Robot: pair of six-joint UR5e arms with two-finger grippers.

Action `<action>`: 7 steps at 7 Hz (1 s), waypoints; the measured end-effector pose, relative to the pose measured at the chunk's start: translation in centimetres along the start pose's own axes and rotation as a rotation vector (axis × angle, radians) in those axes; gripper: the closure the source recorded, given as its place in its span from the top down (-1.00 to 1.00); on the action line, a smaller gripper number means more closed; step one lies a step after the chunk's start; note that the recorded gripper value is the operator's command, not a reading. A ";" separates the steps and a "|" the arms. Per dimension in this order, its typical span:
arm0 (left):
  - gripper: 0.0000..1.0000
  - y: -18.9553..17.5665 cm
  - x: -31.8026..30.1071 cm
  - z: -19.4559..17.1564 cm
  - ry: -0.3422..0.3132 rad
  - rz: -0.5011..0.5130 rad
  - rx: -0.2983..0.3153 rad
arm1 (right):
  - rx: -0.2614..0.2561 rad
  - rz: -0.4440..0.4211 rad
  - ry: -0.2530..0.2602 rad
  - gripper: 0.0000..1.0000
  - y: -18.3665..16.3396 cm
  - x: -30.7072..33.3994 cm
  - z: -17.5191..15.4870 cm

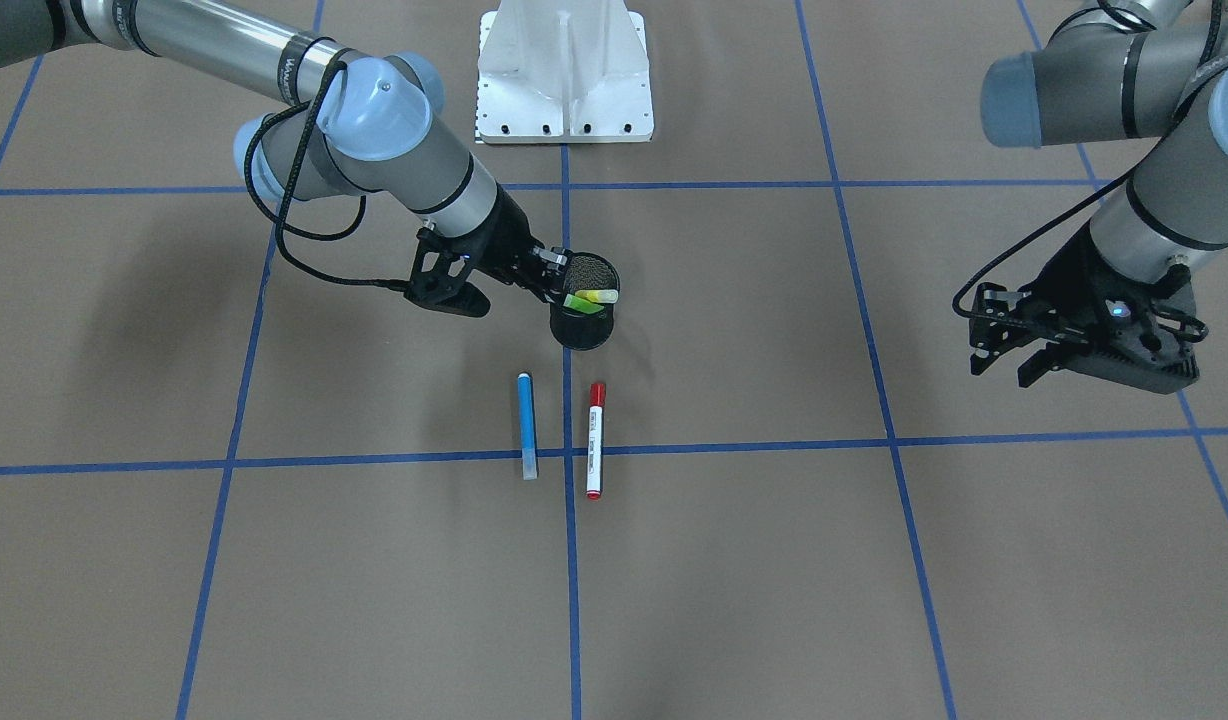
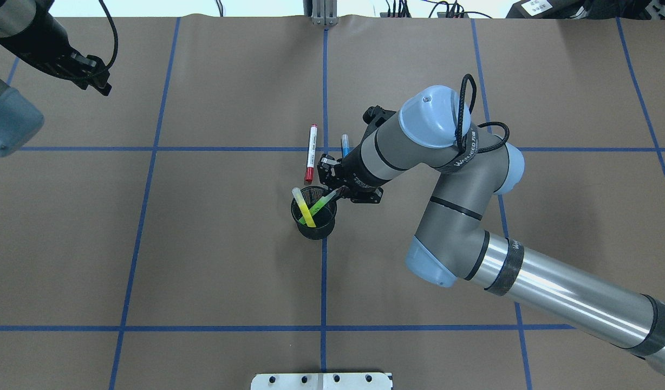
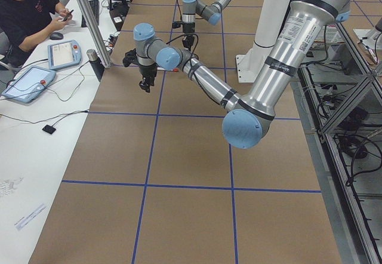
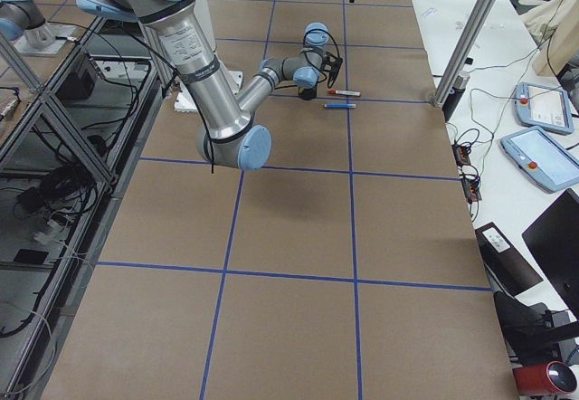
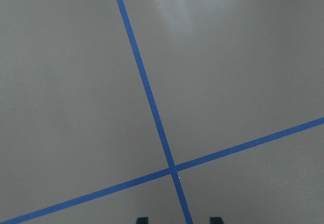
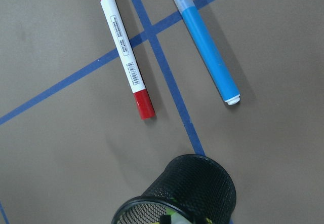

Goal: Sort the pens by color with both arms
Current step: 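Close the right gripper on the green highlighter, then lift the green highlighter out of the cup with the right gripper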

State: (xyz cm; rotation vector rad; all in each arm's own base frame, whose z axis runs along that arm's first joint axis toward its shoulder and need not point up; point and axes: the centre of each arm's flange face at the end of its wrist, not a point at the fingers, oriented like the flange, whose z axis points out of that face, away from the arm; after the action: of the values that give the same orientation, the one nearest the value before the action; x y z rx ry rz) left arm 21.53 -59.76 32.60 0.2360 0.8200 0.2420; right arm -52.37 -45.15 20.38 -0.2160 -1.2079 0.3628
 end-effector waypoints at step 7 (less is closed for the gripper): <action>0.08 0.4 1.4 1.7 0.004 0.012 -0.027 | -0.045 0.025 -0.061 -0.89 -6.5 -2.3 -9.8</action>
State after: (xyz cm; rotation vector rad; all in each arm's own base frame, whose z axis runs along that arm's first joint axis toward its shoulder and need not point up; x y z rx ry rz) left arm 23.67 -59.14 32.94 0.2155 0.8190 0.2645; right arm -42.87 -51.75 17.28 -0.2606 -1.2756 0.3664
